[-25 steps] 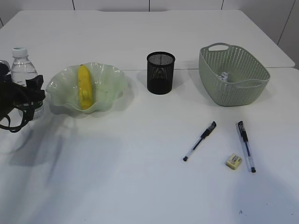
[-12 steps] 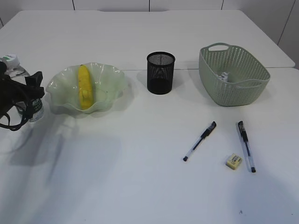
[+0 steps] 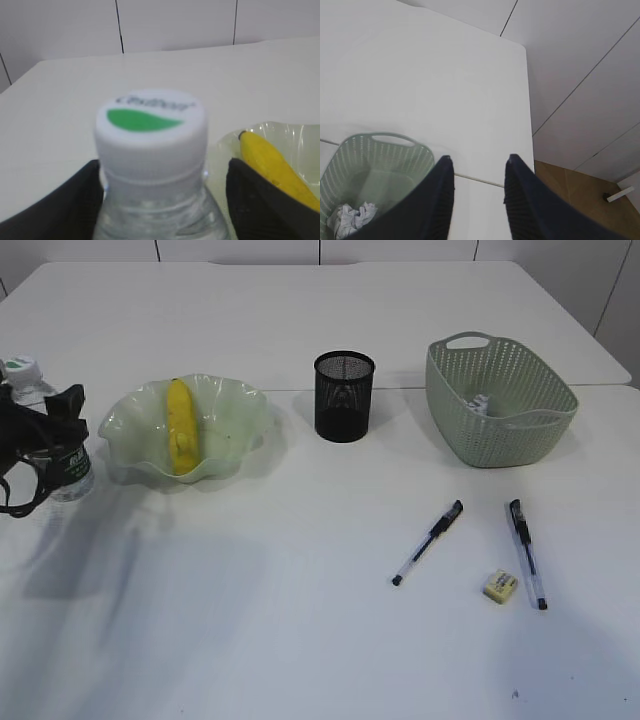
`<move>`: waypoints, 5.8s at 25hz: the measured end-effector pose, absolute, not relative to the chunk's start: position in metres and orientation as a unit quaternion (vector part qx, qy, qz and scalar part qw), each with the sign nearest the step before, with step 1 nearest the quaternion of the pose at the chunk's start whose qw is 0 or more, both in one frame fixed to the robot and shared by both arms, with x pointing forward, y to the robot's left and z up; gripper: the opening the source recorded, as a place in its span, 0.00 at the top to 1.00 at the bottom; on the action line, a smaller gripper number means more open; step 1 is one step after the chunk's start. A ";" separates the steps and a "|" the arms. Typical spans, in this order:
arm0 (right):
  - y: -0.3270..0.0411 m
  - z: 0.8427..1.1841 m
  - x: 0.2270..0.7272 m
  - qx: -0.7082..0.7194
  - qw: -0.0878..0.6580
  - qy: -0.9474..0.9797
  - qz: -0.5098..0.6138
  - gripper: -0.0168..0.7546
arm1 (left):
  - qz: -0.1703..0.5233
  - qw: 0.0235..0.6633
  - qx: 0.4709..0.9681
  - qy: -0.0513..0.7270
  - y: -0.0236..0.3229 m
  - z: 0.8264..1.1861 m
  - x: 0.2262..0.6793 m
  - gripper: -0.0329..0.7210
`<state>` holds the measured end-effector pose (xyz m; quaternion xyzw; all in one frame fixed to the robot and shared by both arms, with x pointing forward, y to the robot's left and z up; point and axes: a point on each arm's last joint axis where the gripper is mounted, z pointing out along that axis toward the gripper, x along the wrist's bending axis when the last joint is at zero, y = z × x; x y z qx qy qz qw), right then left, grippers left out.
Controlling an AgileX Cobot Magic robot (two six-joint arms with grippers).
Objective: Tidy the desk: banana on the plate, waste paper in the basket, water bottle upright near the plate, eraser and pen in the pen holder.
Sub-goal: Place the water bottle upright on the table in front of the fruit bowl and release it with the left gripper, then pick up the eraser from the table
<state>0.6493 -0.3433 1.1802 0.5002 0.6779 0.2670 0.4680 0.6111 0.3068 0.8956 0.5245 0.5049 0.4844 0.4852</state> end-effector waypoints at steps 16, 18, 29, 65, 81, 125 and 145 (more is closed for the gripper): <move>-0.343 1.180 0.649 0.501 0.467 0.677 0.268 0.64 | 0.488 0.486 0.527 0.498 0.306 0.937 0.601 0.24; -0.343 1.180 0.649 0.501 0.467 0.677 0.268 0.64 | 0.490 0.488 0.526 0.495 0.306 0.945 0.596 0.24; -0.343 1.180 0.649 0.514 0.462 0.667 0.278 0.64 | 0.494 0.487 0.527 0.491 0.305 0.986 0.575 0.24; -0.336 1.197 0.605 0.604 0.355 0.657 0.277 0.64 | 0.512 0.461 0.530 0.494 0.306 1.128 0.442 0.26; -0.321 1.182 0.581 0.666 0.186 0.679 0.248 0.64 | 0.521 0.427 0.549 0.494 0.307 1.141 0.396 0.31; -0.270 1.098 0.563 0.526 0.070 0.838 0.130 0.62 | 0.463 0.418 0.557 0.549 0.307 1.132 0.381 0.31; -0.257 1.030 0.593 0.476 -0.034 0.869 0.132 0.37 | 0.463 0.418 0.557 0.549 0.307 1.132 0.381 0.31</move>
